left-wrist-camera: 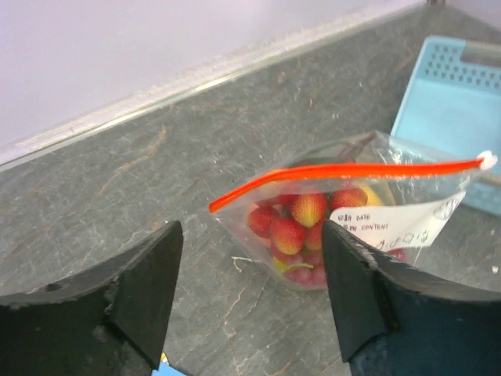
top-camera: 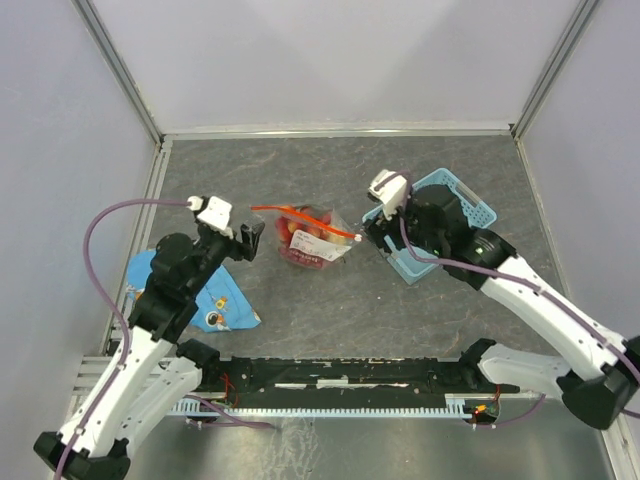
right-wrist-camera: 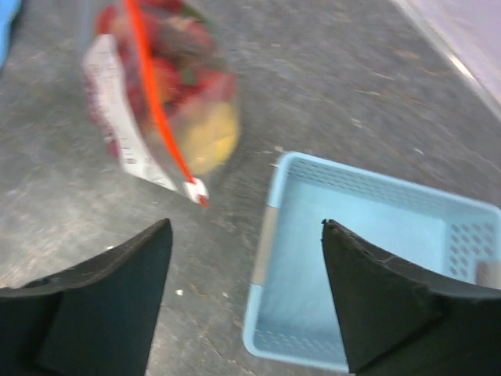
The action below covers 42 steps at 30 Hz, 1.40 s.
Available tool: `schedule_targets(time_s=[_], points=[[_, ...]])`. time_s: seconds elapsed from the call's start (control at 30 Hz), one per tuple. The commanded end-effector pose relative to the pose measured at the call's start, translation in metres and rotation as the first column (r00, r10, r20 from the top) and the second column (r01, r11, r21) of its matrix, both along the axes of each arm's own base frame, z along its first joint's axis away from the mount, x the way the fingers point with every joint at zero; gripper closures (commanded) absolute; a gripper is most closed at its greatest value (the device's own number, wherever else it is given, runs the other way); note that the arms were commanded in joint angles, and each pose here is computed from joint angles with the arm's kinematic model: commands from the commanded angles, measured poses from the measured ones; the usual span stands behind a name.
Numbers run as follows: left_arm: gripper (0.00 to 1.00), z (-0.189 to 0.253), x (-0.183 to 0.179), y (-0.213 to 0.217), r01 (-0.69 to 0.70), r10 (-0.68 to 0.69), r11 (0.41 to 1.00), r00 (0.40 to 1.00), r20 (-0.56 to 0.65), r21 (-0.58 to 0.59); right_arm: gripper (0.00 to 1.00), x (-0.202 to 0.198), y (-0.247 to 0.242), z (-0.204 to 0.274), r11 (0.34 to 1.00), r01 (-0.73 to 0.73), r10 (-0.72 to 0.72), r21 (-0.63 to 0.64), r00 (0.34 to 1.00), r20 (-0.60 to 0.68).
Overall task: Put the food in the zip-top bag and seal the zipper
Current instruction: Reset both arms
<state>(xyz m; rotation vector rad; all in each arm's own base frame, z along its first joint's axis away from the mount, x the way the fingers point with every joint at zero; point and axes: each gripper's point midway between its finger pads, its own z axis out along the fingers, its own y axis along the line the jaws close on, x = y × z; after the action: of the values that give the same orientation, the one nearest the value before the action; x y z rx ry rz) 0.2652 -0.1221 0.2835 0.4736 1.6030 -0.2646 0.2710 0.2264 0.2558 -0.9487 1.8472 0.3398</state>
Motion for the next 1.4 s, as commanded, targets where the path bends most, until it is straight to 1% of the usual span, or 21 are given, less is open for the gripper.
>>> schedule_targets(time_s=[0.0, 0.07, 0.1, 0.23, 0.3, 0.43, 0.5, 0.57, 0.77, 0.83, 0.97, 1.1, 1.37], points=[[0.19, 0.035, -0.007, 0.026, -0.144, 0.162, 0.968, 0.984, 0.074, -0.207, 0.1, 0.016, -0.066, 0.019, 0.943, 0.333, -0.329, -0.002, 0.933, 0.146], [0.1, 0.044, -0.014, 0.04, -0.198, 0.229, 0.939, 0.97, 0.079, -0.282, 0.04, 0.016, -0.092, 0.02, 0.896, 0.444, -0.437, 0.001, 0.881, 0.179], [0.09, 0.049, -0.018, 0.045, -0.215, 0.252, 0.925, 0.965, 0.08, -0.314, 0.0, 0.014, -0.105, 0.019, 0.87, 0.494, -0.486, 0.008, 0.853, 0.19], [0.06, 0.065, -0.035, 0.063, -0.248, 0.316, 0.876, 0.943, 0.103, -0.414, 0.01, 0.0, -0.149, 0.022, 0.746, 0.657, -0.663, 0.105, 0.719, 0.21], [0.05, 0.072, -0.043, 0.072, -0.263, 0.348, 0.85, 0.931, 0.113, -0.456, 0.01, -0.01, -0.166, 0.021, 0.693, 0.702, -0.72, 0.166, 0.661, 0.213], [0.01, 0.074, -0.058, 0.088, -0.284, 0.398, 0.821, 0.907, 0.139, -0.494, 0.01, -0.028, -0.197, 0.014, 0.582, 0.757, -0.813, 0.296, 0.547, 0.198], [0.0, 0.072, -0.064, 0.094, -0.285, 0.415, 0.809, 0.896, 0.156, -0.515, 0.01, -0.035, -0.207, 0.012, 0.54, 0.763, -0.841, 0.355, 0.51, 0.182], [0.0, 0.073, -0.07, 0.098, -0.274, 0.425, 0.801, 0.886, 0.184, -0.533, 0.01, -0.04, -0.213, 0.01, 0.507, 0.761, -0.859, 0.405, 0.486, 0.162], [0.0, 0.079, -0.085, 0.104, -0.229, 0.426, 0.801, 0.867, 0.258, -0.554, 0.01, -0.047, -0.22, 0.01, 0.465, 0.746, -0.878, 0.476, 0.46, 0.136], [0.0, 0.08, -0.087, 0.105, -0.223, 0.427, 0.8, 0.864, 0.267, -0.557, 0.01, -0.047, -0.219, 0.01, 0.468, 0.739, -0.875, 0.485, 0.466, 0.133], [0.0, 0.084, -0.09, 0.099, -0.178, 0.39, 0.818, 0.871, 0.3, -0.547, 0.01, -0.046, -0.213, 0.01, 0.491, 0.718, -0.857, 0.493, 0.5, 0.125], [0.01, 0.085, -0.09, 0.096, -0.166, 0.378, 0.822, 0.874, 0.304, -0.546, 0.01, -0.046, -0.214, 0.01, 0.483, 0.723, -0.863, 0.494, 0.489, 0.126], [0.0, 0.087, -0.092, 0.097, -0.161, 0.38, 0.82, 0.871, 0.311, -0.549, 0.01, -0.043, -0.209, 0.005, 0.504, 0.722, -0.851, 0.474, 0.51, 0.127]])
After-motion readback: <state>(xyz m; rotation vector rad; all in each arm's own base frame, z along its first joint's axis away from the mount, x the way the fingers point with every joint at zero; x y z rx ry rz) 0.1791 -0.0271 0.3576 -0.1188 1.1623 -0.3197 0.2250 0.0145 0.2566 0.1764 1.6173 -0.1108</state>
